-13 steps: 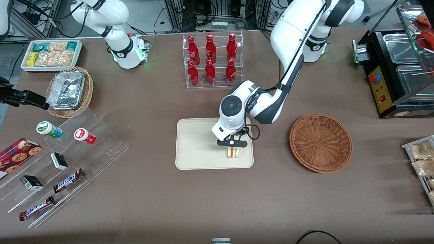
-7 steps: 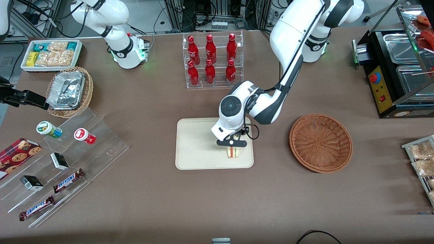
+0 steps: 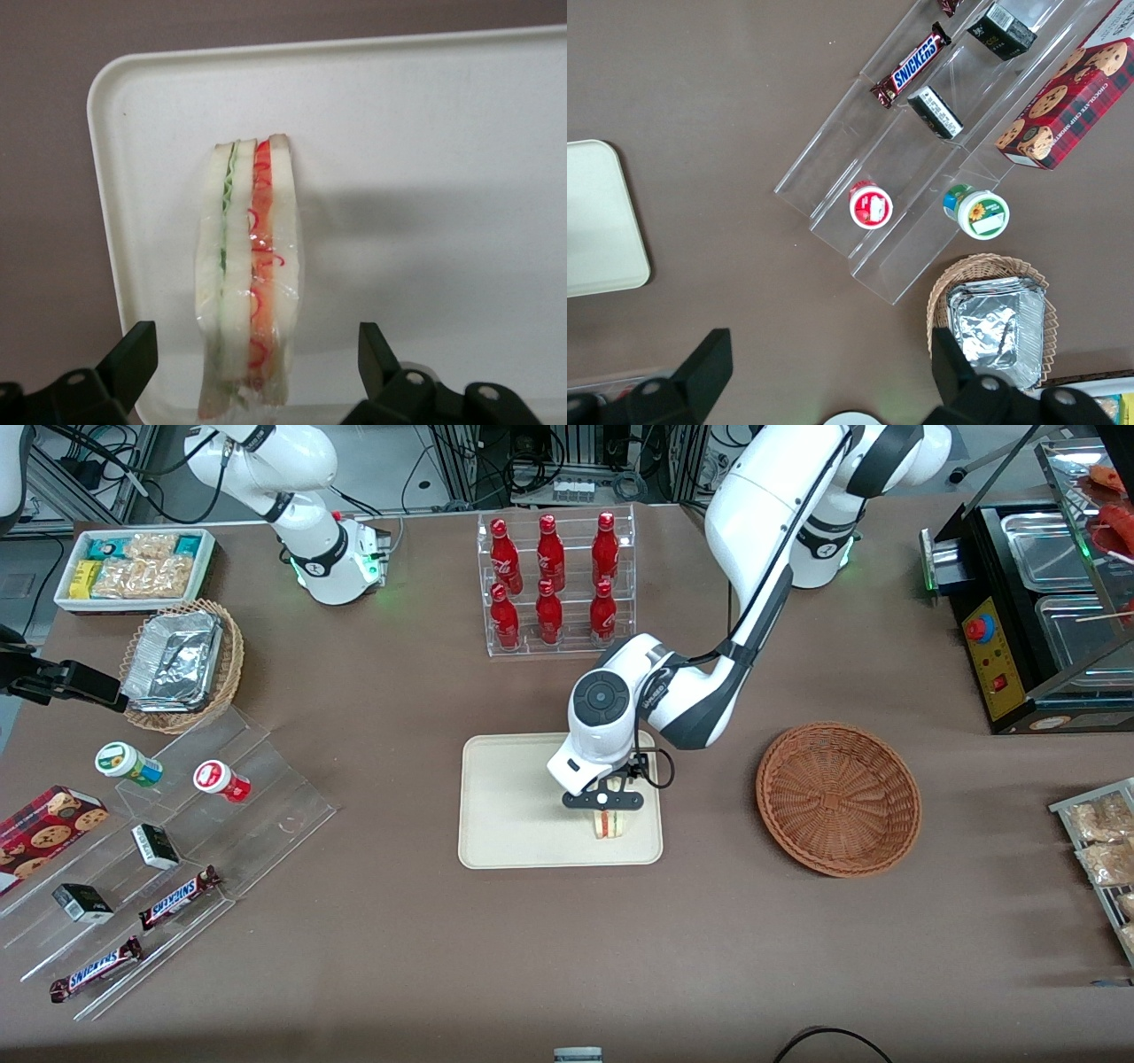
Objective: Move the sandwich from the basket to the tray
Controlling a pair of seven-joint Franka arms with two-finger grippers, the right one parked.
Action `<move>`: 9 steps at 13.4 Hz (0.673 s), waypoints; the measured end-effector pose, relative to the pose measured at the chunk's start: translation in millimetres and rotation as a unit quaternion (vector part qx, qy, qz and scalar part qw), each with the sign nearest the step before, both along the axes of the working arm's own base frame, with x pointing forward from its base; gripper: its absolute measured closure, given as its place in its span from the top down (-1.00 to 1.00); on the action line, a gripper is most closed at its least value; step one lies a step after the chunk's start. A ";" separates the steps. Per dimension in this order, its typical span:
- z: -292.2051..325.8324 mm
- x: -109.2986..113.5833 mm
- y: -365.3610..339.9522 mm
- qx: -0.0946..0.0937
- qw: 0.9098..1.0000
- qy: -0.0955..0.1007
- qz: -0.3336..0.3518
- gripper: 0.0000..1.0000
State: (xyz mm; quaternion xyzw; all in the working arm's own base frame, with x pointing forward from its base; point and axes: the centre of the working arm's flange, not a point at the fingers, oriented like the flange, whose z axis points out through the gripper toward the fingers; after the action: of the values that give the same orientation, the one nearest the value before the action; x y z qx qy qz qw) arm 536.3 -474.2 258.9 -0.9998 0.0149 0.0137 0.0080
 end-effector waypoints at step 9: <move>109.4 60.5 102.7 -0.003 0.997 0.016 0.082 1.00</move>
State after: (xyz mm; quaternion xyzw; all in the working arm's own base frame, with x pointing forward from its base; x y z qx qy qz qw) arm 596.8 -371.5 368.3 -0.9973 -0.0670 0.0303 0.0041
